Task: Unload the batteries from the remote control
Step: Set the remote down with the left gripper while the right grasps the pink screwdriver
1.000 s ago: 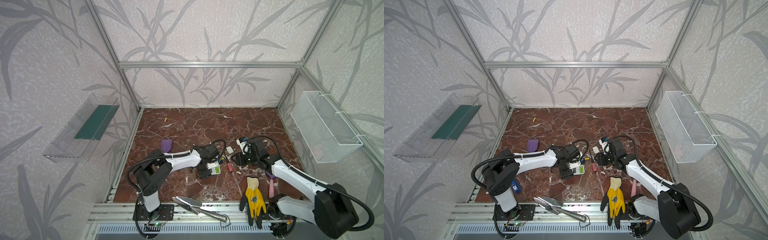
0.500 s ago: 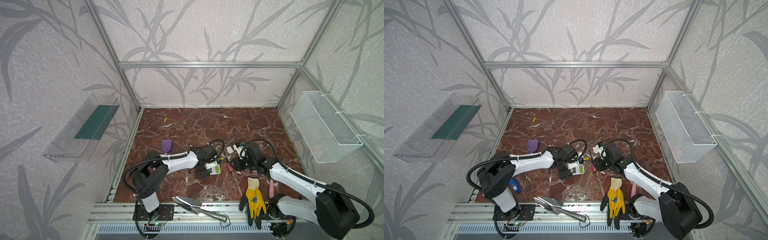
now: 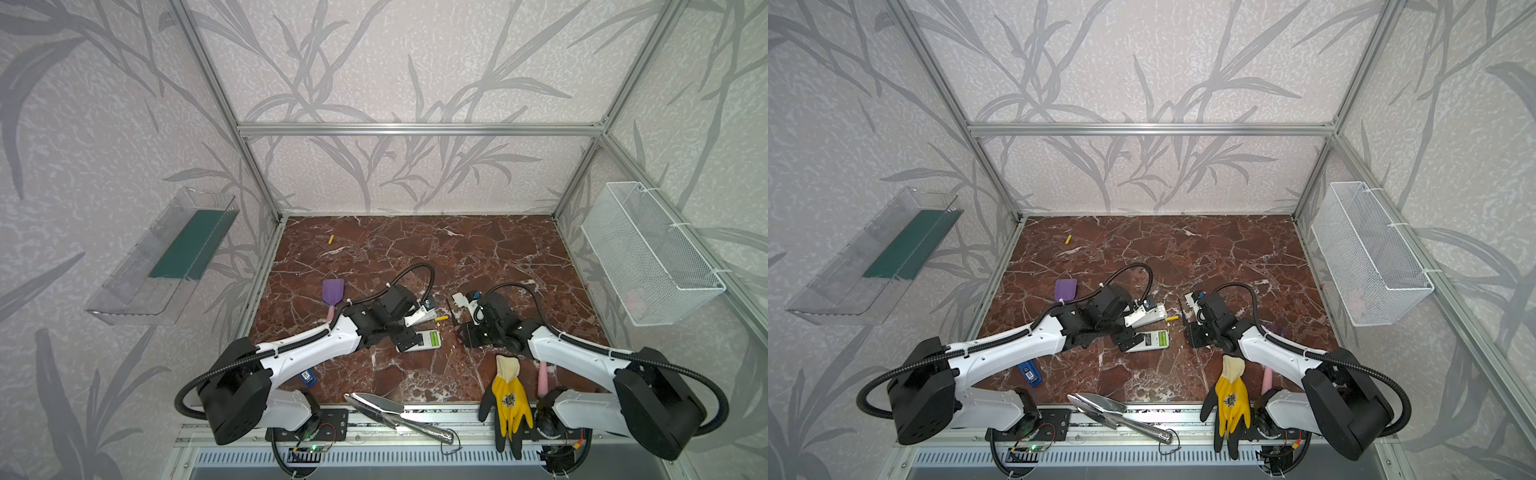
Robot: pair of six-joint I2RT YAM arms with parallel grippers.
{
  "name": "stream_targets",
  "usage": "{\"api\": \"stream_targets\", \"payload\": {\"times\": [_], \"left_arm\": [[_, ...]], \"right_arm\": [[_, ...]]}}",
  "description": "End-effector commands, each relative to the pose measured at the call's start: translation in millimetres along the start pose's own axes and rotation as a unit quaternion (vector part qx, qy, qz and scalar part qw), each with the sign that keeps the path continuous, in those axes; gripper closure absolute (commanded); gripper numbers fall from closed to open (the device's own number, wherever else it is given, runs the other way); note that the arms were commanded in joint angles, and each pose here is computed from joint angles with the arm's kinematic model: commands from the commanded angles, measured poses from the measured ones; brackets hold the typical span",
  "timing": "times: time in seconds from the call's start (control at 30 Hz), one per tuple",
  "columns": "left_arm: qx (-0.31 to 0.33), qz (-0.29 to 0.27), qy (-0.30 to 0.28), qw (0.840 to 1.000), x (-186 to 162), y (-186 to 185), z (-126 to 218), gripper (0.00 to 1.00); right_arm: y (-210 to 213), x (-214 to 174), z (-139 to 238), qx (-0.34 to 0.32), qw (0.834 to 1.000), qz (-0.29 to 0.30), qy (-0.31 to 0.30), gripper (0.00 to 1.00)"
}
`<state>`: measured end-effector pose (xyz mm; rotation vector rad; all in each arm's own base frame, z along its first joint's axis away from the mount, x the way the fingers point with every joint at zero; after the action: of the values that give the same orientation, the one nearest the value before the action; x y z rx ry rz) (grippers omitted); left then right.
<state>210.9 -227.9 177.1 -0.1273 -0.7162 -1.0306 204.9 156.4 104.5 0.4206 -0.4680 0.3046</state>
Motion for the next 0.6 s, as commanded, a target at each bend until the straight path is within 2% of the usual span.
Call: {"api": "stream_targets", "payload": {"times": [0.0, 0.2, 0.4, 0.57], "left_arm": [[0.034, 0.040, -0.029, 0.998, 6.5, 9.7, 2.6, 0.01], [0.054, 0.093, -0.046, 0.993, 10.9, 23.0, 4.1, 0.01], [0.063, 0.155, -0.066, 0.984, 10.4, 40.1, 7.9, 0.00], [0.064, 0.169, -0.100, 0.978, 10.8, 43.2, 13.8, 0.00]], "right_arm": [[-1.4, -1.3, -8.5, -0.005, 1.000, -0.008, -0.001, 0.58], [-4.0, -2.5, -18.5, -0.012, 1.000, -0.016, 0.010, 0.62], [-5.3, -3.6, -24.9, -0.016, 0.999, -0.021, 0.020, 0.76], [-6.0, -4.6, -24.6, -0.021, 0.999, -0.023, 0.023, 0.89]]}}
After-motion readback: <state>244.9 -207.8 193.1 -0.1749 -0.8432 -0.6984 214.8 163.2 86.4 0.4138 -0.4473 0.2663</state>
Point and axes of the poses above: each gripper's point midway between its finger pads, its own z axis back along the fingers, its own y axis along the line the jaws close on, x = y × z, the point moved 8 cm from there along z, back along the fingers, and after that the axes turned 3 degrees about z, right-handed, at the moved point
